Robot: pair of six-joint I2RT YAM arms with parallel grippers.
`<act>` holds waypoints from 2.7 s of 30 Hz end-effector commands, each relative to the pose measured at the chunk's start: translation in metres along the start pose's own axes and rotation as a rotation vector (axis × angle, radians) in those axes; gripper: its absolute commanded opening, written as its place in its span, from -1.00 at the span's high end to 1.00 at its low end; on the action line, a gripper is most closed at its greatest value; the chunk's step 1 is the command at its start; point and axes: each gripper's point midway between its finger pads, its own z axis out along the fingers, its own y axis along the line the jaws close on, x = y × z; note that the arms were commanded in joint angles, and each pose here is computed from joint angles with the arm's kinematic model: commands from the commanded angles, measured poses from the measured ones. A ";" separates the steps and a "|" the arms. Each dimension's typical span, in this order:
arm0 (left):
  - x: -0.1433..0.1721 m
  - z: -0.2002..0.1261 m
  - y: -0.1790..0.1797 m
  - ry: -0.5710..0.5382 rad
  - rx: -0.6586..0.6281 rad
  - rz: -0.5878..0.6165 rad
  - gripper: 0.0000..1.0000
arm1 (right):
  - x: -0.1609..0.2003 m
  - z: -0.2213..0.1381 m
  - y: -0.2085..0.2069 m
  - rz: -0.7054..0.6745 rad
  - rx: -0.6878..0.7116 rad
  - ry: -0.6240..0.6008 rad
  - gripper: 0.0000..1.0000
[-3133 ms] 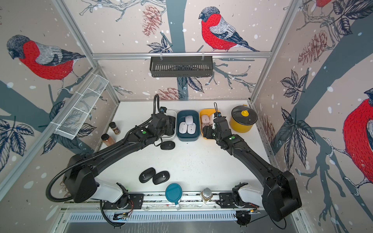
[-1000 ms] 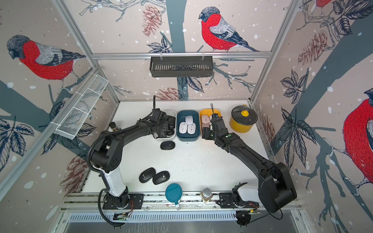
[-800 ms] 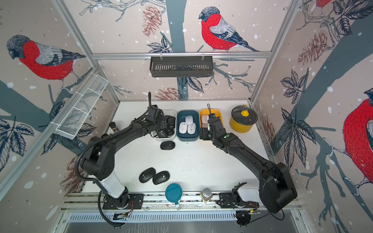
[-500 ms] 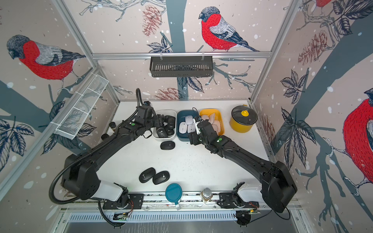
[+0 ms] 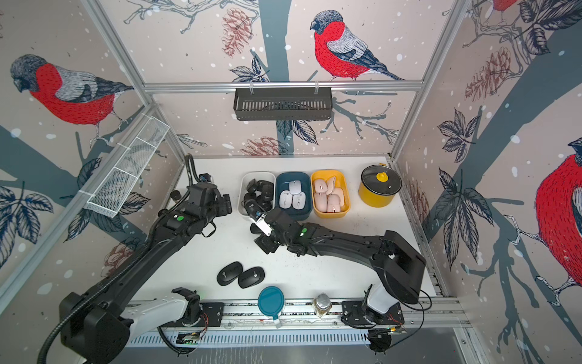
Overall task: Place the mice by color into the storage box
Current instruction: Pick up the mouse from the center of the board.
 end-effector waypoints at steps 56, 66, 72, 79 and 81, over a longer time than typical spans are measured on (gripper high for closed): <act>0.016 0.009 0.026 0.026 0.227 -0.152 -0.59 | 0.043 0.127 0.144 -0.500 -0.435 0.107 -0.61; 0.016 0.010 0.026 0.027 0.230 -0.158 -0.59 | 0.047 0.140 0.136 -0.501 -0.402 0.131 -0.57; 0.016 0.011 0.027 0.029 0.230 -0.162 -0.59 | 0.048 0.136 0.130 -0.499 -0.375 0.136 -0.54; 0.016 0.011 0.027 0.030 0.231 -0.163 -0.59 | 0.053 0.134 0.120 -0.495 -0.346 0.157 -0.55; 0.016 0.012 0.028 0.031 0.231 -0.164 -0.59 | 0.055 0.132 0.120 -0.496 -0.344 0.162 -0.55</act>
